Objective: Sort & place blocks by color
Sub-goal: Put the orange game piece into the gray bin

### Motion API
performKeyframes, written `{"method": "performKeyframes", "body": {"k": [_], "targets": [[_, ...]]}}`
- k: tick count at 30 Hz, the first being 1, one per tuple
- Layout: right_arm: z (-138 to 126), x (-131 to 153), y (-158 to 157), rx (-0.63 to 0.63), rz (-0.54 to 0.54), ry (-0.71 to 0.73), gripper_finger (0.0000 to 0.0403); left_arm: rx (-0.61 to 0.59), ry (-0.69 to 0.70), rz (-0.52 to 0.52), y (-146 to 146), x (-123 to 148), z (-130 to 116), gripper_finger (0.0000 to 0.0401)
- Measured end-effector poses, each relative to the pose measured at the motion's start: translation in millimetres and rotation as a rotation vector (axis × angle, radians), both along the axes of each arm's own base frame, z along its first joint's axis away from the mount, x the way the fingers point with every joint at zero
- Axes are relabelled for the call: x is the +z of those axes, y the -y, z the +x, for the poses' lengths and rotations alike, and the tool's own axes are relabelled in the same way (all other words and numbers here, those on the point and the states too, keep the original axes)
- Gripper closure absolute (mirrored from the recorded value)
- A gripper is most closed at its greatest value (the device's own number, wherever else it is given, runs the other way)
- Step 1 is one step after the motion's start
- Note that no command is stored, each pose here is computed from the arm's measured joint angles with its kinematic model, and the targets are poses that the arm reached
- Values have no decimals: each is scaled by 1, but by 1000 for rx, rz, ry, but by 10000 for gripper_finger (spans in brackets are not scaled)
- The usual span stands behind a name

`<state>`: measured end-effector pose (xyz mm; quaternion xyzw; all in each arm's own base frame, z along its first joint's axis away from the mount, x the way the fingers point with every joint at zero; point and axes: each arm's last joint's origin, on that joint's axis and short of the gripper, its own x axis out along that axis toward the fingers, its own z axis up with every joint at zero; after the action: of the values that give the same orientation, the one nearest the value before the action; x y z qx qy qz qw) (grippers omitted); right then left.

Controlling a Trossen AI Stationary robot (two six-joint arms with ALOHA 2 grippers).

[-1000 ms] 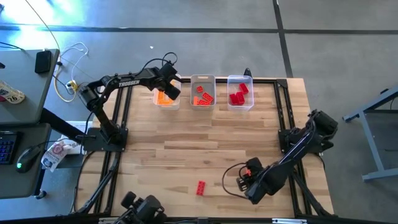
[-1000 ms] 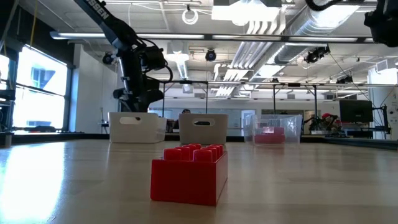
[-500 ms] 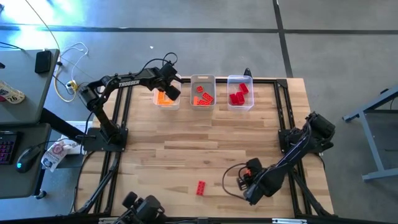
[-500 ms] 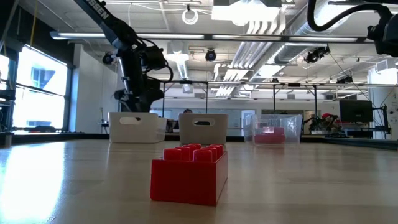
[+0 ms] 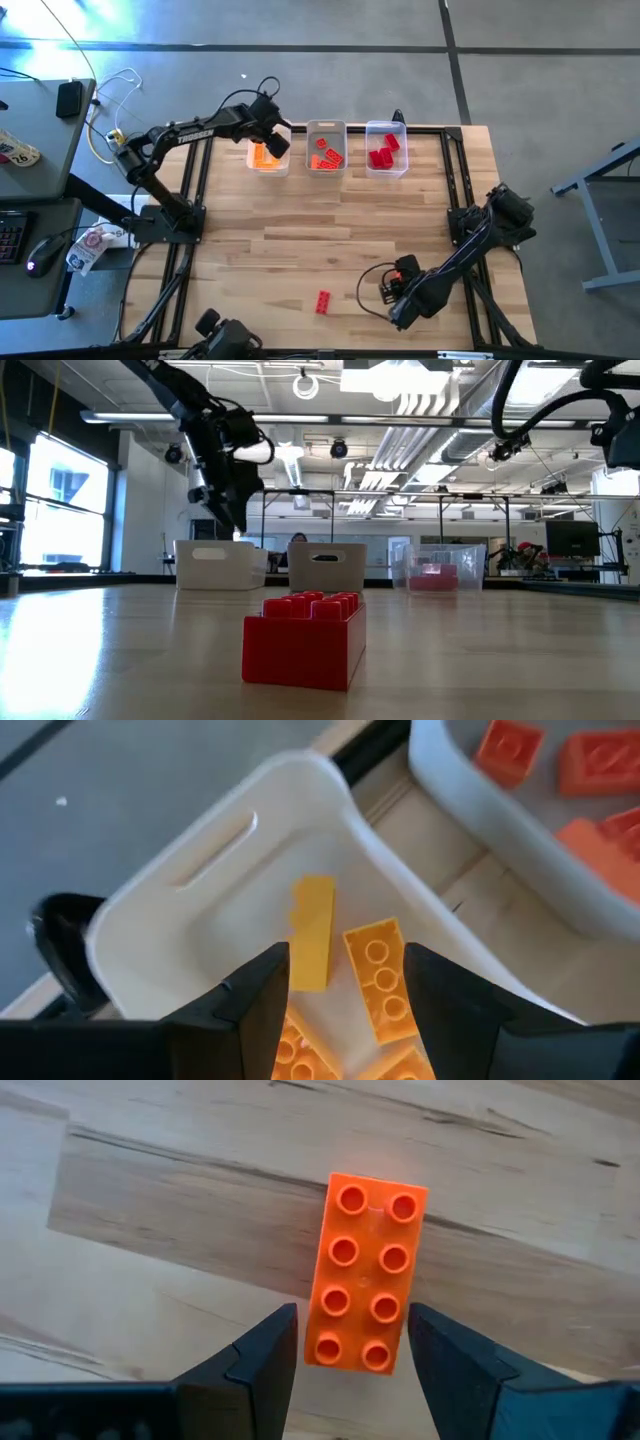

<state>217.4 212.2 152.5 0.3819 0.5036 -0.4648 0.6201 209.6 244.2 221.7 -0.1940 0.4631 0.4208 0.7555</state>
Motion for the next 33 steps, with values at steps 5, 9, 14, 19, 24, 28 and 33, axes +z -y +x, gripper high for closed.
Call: {"method": "performKeyframes", "body": {"k": [5, 9, 14, 19, 24, 28, 33], "targets": [[3, -8, -1, -5, 6, -14, 224, -9, 55, 50, 9, 22, -5, 217], [4, -14, -2, 3, -2, -26, 224, -32, 112, 75, 20, 39, -6, 217], [5, -15, -2, 23, -15, -23, 259, -115, 202, 37, 36, 50, 1, 217], [5, -15, 0, 48, -37, -25, 289, -210, 210, -33, 53, 47, 13, 217], [9, -15, 4, 90, -58, -32, 289, -281, 179, -63, 70, 42, 27, 217], [16, -15, 12, 131, -84, -21, 289, -340, 163, -82, 85, 41, 36, 217], [28, -14, 26, 177, -124, -22, 289, -399, 160, -88, 100, 41, 45, 217]]}}
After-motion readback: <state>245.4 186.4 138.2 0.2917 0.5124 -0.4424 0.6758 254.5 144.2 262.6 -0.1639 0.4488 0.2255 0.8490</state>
